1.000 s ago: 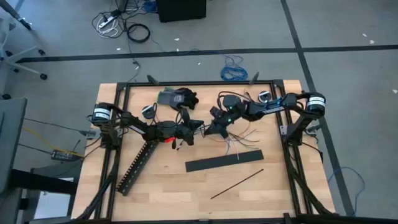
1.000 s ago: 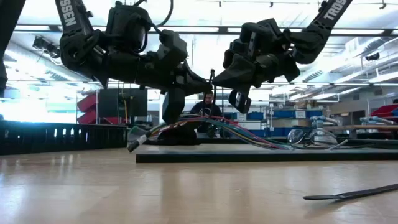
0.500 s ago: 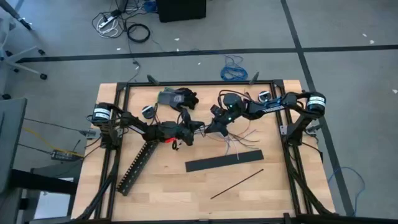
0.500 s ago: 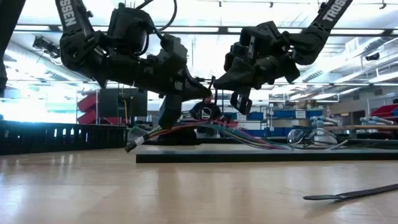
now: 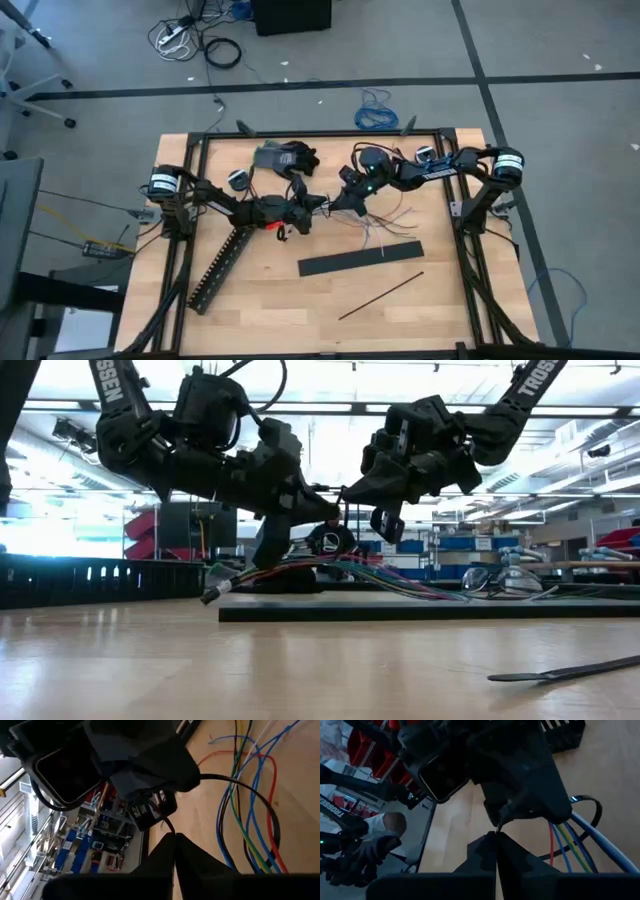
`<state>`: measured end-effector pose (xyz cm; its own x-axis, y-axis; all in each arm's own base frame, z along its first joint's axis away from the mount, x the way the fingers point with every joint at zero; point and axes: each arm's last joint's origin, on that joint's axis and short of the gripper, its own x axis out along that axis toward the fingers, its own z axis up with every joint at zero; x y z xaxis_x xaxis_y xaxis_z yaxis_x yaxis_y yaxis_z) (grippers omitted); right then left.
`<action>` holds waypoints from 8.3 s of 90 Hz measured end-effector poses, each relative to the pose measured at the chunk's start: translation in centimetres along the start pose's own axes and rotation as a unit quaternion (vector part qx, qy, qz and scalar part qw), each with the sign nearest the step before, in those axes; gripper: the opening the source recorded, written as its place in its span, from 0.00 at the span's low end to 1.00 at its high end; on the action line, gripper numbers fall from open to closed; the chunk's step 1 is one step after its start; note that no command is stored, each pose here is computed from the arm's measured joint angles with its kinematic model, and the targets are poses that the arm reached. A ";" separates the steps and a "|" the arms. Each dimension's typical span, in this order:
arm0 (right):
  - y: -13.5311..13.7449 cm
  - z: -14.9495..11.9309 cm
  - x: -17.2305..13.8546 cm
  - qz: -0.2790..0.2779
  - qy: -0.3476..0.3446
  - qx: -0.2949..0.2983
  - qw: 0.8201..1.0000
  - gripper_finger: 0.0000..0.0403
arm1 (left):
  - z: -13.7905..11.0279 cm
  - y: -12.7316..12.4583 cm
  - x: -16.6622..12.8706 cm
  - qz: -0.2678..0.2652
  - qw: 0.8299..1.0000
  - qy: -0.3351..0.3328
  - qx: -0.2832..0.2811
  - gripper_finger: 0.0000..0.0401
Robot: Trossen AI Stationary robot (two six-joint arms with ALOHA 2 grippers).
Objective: Ziptie cables
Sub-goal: Wrap the black zip tie on the cable wires
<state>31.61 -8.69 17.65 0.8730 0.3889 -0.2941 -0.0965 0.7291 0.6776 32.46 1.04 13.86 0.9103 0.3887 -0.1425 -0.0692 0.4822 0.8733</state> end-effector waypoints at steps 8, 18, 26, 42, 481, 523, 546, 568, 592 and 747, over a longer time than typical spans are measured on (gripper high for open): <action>0.0 -0.1 0.1 -0.003 0.003 0.003 1.000 0.00 | 0.0 0.0 0.0 -0.001 1.000 -0.001 0.000 0.00; -0.3 0.1 -0.2 -0.007 -0.002 0.004 1.000 0.00 | 0.0 -0.1 0.0 -0.003 1.000 0.000 0.001 0.00; -0.4 0.2 -0.3 -0.009 -0.004 0.004 1.000 0.00 | -0.1 -0.1 0.0 -0.007 1.000 0.003 0.002 0.00; -0.4 0.2 -0.4 -0.010 -0.005 0.001 1.000 0.00 | -0.1 -0.2 0.0 -0.010 1.000 0.004 0.003 0.00; -1.0 3.4 -1.9 0.001 -0.062 -0.148 0.987 0.00 | -0.9 -1.2 -0.2 -0.027 0.993 0.083 -0.083 0.07; -1.2 2.8 -1.7 -0.015 -0.038 -0.137 0.990 0.00 | 0.9 -3.2 -1.8 -0.040 0.990 0.113 -0.075 0.19; -1.2 2.8 -1.7 -0.016 -0.037 -0.136 0.990 0.00 | 0.9 -4.2 -2.9 -0.025 0.972 0.189 -0.135 0.19; -1.4 2.7 -1.9 -0.019 -0.034 -0.135 0.990 0.00 | 2.9 -0.7 -4.4 -0.101 0.912 0.224 -0.327 0.19; -1.5 2.6 -1.8 -0.021 -0.028 -0.135 0.990 0.00 | 1.8 1.8 -5.3 -0.212 0.792 0.274 -0.503 0.19; -1.3 2.2 -1.6 -0.008 -0.013 -0.154 0.988 0.00 | -1.6 -0.2 -3.5 -0.249 0.697 0.366 -0.564 0.19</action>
<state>31.39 -11.55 18.74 0.8869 0.3644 -0.2838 -0.2196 0.8733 0.4348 28.67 0.85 13.42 0.5135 0.0499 -0.8566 -0.4717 0.8504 -0.2333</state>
